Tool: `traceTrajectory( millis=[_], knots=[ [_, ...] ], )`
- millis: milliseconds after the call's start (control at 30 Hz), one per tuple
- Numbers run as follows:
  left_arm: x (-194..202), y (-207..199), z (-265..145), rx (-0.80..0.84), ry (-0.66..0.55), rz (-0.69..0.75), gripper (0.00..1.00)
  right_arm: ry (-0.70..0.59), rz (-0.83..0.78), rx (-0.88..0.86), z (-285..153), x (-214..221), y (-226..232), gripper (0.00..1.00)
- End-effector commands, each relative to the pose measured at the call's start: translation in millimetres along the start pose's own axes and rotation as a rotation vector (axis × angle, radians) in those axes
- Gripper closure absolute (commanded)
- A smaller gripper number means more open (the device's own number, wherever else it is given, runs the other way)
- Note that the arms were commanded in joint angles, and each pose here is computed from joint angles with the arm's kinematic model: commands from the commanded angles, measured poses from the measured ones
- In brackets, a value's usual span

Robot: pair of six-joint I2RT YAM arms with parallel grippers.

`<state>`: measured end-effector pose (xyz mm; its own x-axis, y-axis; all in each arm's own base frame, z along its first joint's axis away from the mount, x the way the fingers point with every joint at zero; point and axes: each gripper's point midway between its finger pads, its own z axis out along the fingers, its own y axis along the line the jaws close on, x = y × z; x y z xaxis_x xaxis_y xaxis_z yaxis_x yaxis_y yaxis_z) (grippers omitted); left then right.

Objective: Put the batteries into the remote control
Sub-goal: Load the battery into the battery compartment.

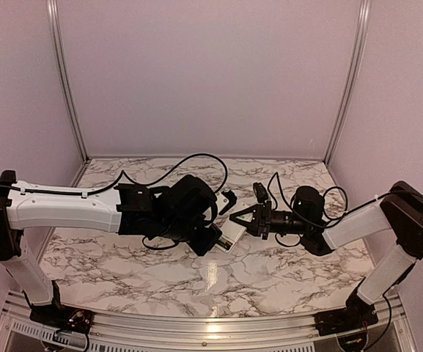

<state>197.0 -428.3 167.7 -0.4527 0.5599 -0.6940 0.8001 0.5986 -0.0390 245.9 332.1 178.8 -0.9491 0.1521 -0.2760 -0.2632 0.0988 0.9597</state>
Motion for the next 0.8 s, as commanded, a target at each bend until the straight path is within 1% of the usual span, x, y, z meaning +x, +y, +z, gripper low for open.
traceTrajectory(
  millis=[0, 267, 400, 567, 600, 667, 767],
  knots=[
    [56, 0, 21, -0.065, 0.205, 0.096, 0.99, -0.052, -0.096, -0.147, -2, -17, 50, 1.0],
    [67, -8, 28, -0.128, 0.253, 0.195, 0.97, -0.053, -0.1, -0.146, -4, -18, 54, 1.0],
    [65, -3, 26, -0.163, 0.245, 0.184, 0.95, -0.05, -0.106, -0.129, -4, -17, 52, 1.0],
    [40, 7, 9, -0.153, 0.156, 0.111, 0.94, -0.047, -0.128, -0.084, -5, -15, 44, 1.0],
    [33, 9, 3, -0.14, 0.125, 0.089, 0.92, -0.044, -0.129, -0.072, -5, -14, 41, 1.0],
    [14, 13, -10, -0.109, 0.042, 0.04, 0.82, -0.041, -0.14, -0.056, -5, -12, 36, 1.0],
    [-10, 19, -35, -0.046, -0.076, -0.029, 0.64, -0.033, -0.157, -0.026, -5, -10, 28, 1.0]
  ],
)
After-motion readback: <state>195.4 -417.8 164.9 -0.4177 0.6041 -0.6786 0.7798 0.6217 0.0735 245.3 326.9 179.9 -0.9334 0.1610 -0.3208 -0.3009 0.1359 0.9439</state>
